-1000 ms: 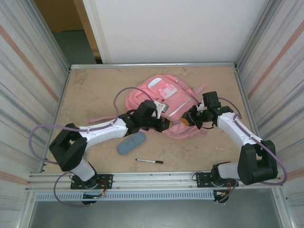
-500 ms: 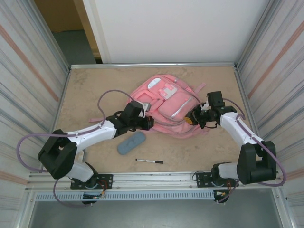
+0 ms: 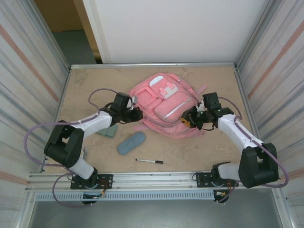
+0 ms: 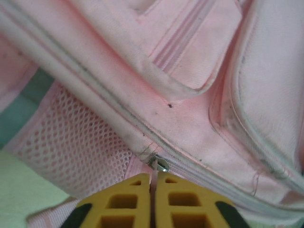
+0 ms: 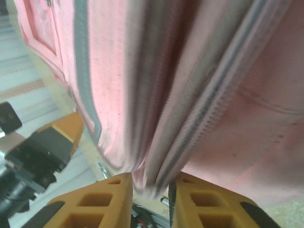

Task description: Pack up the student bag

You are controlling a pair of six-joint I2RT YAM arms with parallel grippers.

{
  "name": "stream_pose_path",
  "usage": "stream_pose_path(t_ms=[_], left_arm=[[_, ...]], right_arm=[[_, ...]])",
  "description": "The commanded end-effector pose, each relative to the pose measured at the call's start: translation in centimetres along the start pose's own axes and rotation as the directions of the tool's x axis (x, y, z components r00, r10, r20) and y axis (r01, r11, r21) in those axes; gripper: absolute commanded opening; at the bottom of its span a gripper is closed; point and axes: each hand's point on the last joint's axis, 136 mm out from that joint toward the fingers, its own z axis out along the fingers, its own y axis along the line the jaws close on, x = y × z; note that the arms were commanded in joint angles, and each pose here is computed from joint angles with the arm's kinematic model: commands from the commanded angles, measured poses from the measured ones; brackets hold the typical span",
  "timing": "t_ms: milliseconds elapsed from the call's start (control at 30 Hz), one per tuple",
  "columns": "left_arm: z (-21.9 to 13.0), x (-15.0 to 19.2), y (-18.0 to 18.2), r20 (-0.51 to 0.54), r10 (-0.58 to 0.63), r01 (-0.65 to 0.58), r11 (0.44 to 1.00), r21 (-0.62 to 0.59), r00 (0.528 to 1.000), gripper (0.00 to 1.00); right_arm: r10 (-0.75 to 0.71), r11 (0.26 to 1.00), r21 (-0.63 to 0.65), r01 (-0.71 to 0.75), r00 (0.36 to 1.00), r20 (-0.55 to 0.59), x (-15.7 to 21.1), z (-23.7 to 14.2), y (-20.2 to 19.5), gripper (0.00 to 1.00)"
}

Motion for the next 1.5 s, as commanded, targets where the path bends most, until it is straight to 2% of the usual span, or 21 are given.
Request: stream_pose_path(t_ms=[0,33,67,200,333,467,567,600,633,733,800,833,1033,1233,1333,1400,1467], left_arm=[[-0.4,0.3,2.7,0.005,-0.058,0.058,0.992,-0.111,0.998,0.3],[-0.7,0.4,2.5,0.011,-0.047,0.048,0.993,-0.107,0.999,0.39],[-1.0,0.6,2.2,0.014,-0.038,0.04,0.994,-0.101,0.999,0.42],[-2.9,1.7,1.3,0.009,-0.031,0.031,0.995,-0.093,0.999,0.47],[-5.3,3.8,0.6,-0.002,-0.015,0.014,0.994,-0.111,1.0,0.5],[-7.1,5.3,-0.1,-0.025,0.002,-0.005,0.993,-0.118,1.0,0.53],[-7.1,6.7,-0.3,-0.047,0.047,-0.054,0.985,-0.164,0.998,0.58],[-6.9,7.4,-0.1,-0.065,0.065,-0.077,0.975,-0.206,0.996,0.71],[-6.9,8.4,0.5,-0.099,0.084,-0.109,0.953,-0.283,0.991,0.98],[-6.9,10.4,2.6,-0.243,0.125,-0.227,0.858,-0.46,0.962,0.99],[-6.9,10.7,4.0,-0.275,0.134,-0.267,0.802,-0.534,0.952,0.99],[-6.7,10.8,4.3,-0.284,0.139,-0.279,0.793,-0.541,0.949,0.99],[-3.3,13.3,3.7,-0.431,0.18,-0.367,0.838,-0.403,0.884,0.99],[-1.1,15.0,5.4,-0.526,0.154,-0.422,0.794,-0.439,0.837,0.98],[-0.5,14.9,5.4,-0.532,0.141,-0.42,0.788,-0.449,0.835,0.85],[-0.6,14.7,5.1,-0.516,0.146,-0.413,0.79,-0.453,0.844,0.67],[-0.7,14.4,4.0,-0.498,0.161,-0.403,0.809,-0.429,0.852,0.57]], right_arm=[[-0.081,0.996,0.044,0.078,0.994,0.073,-0.7,-1.0,-0.7,0.29],[-0.085,0.996,0.045,0.082,0.993,0.077,-0.8,-1.1,-0.7,0.31],[-0.091,0.995,0.037,0.088,0.993,0.072,-0.8,-1.1,-0.5,0.34],[-0.11,0.994,0.034,0.108,0.992,0.069,-0.5,-1.0,-0.2,0.49],[-0.253,0.967,0.02,0.252,0.967,0.031,0.9,-0.5,1.5,0.52],[-0.455,0.889,0.078,0.452,0.89,0.025,2.6,0.1,2.0,0.54],[-0.534,0.843,0.087,0.532,0.845,0.008,3.9,0.6,2.1,0.57],[-0.547,0.834,0.098,0.543,0.837,0.008,4.0,0.6,2.0,0.57],[-0.557,0.825,0.123,0.551,0.831,0.013,4.0,0.6,1.7,0.57],[-0.571,0.813,0.163,0.559,0.82,0.032,3.7,0.4,1.3,0.58],[-0.575,0.81,0.171,0.561,0.817,0.041,3.6,0.3,1.3,0.58],[-0.577,0.809,0.175,0.562,0.815,0.049,3.5,0.1,1.4,0.58],[-0.597,0.796,0.176,0.579,0.8,0.067,3.2,-0.4,2.4,0.59],[-0.598,0.796,0.15,0.586,0.8,0.049,3.3,0.2,2.8,0.59],[-0.591,0.8,0.15,0.581,0.806,0.029,3.6,0.6,2.4,0.59],[-0.584,0.805,0.147,0.575,0.811,0.025,3.7,0.7,2.0,0.59],[-0.577,0.81,0.137,0.571,0.816,0.013,4.1,0.8,2.0,0.6]])
